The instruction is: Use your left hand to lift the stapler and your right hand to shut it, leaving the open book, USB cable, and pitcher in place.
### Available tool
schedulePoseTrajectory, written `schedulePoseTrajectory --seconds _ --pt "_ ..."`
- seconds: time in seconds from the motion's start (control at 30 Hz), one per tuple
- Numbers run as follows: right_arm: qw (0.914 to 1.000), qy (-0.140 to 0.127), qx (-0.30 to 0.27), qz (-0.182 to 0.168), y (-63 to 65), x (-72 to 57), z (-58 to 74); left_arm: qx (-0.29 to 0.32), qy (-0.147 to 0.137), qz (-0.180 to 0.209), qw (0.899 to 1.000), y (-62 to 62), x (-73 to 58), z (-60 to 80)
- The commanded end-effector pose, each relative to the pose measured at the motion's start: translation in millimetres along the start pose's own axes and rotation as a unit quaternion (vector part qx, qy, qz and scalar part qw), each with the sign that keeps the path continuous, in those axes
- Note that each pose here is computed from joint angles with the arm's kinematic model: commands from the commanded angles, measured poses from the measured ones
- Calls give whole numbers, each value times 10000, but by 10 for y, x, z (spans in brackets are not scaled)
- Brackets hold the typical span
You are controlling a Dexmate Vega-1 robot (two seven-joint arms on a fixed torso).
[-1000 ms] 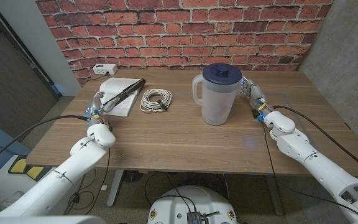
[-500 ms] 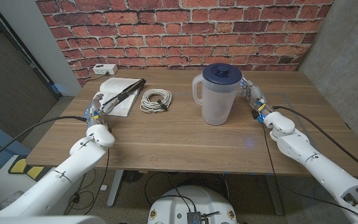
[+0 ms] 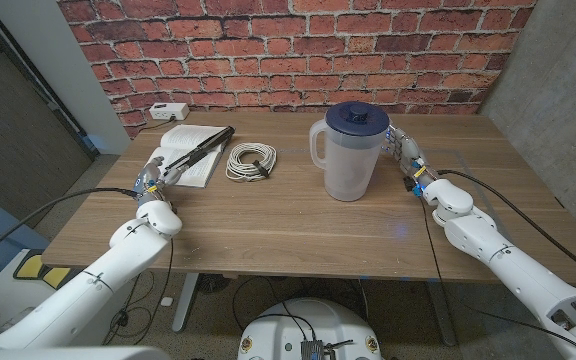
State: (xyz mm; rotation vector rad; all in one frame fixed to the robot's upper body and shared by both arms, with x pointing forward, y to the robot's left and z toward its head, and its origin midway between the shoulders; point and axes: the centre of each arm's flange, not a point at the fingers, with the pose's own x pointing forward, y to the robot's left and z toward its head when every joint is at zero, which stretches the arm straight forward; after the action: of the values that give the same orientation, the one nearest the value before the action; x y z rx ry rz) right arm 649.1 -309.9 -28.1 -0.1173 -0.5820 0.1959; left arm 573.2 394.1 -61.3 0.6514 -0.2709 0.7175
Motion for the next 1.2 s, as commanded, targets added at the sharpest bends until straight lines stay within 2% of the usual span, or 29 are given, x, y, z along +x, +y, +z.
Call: schedulePoseTrajectory --seconds 0.03,1.2 --pt "10000 -16 25 23 48 36 14 70 191 -232 9995 -63 36 -52" --pt "10000 52 14 26 67 23 -32 257 350 -177 9989 -73 134 -14"
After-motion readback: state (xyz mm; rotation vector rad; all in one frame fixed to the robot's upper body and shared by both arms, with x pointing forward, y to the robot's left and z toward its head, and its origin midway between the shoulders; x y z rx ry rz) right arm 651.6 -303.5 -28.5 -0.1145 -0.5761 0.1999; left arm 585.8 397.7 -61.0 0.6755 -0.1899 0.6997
